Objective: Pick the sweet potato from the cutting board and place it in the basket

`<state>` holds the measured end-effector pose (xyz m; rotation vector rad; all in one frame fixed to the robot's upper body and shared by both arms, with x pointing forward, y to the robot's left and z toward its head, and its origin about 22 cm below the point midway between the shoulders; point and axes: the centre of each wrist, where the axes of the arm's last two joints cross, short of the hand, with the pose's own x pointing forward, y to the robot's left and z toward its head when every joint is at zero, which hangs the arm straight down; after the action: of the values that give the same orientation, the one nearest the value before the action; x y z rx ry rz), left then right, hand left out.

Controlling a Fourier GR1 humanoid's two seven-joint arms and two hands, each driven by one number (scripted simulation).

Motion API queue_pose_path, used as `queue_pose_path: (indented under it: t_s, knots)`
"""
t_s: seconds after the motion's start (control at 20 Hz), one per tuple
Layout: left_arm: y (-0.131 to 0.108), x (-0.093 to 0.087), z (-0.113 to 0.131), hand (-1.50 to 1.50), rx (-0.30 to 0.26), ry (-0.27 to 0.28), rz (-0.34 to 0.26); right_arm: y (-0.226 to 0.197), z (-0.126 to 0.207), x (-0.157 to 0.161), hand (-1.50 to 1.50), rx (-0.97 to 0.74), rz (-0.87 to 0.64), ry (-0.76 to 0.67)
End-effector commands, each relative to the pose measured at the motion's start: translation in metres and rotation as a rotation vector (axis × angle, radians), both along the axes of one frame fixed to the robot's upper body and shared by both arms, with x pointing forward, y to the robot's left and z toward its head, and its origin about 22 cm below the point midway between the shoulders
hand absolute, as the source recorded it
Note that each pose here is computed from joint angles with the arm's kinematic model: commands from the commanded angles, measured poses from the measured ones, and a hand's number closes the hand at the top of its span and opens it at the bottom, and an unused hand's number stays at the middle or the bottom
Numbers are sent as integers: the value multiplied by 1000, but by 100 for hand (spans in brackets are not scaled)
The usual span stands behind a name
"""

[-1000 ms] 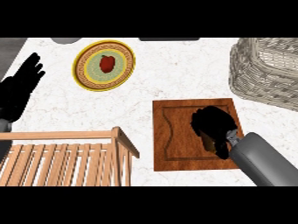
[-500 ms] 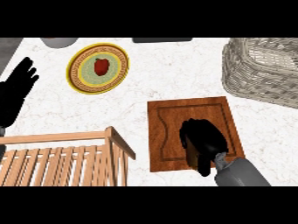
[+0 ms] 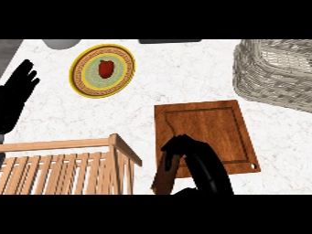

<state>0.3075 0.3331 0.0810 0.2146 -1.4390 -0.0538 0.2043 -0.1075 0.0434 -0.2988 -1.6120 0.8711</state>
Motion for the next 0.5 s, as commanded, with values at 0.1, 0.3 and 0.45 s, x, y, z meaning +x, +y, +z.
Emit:
queue_pose_path:
  t_s: [0.1, 0.3, 0.45]
  knots:
    - [-10, -14, -36, 0, 2, 80, 10, 2, 69, -35, 150, 162, -123, -207]
    - [-5, -14, -42, 0, -14, 52, -6, -18, 95, -38, 150, 139, -244, -225]
    - [-19, -16, -30, 0, -2, 56, -19, -25, 122, -45, 150, 123, -300, -244]
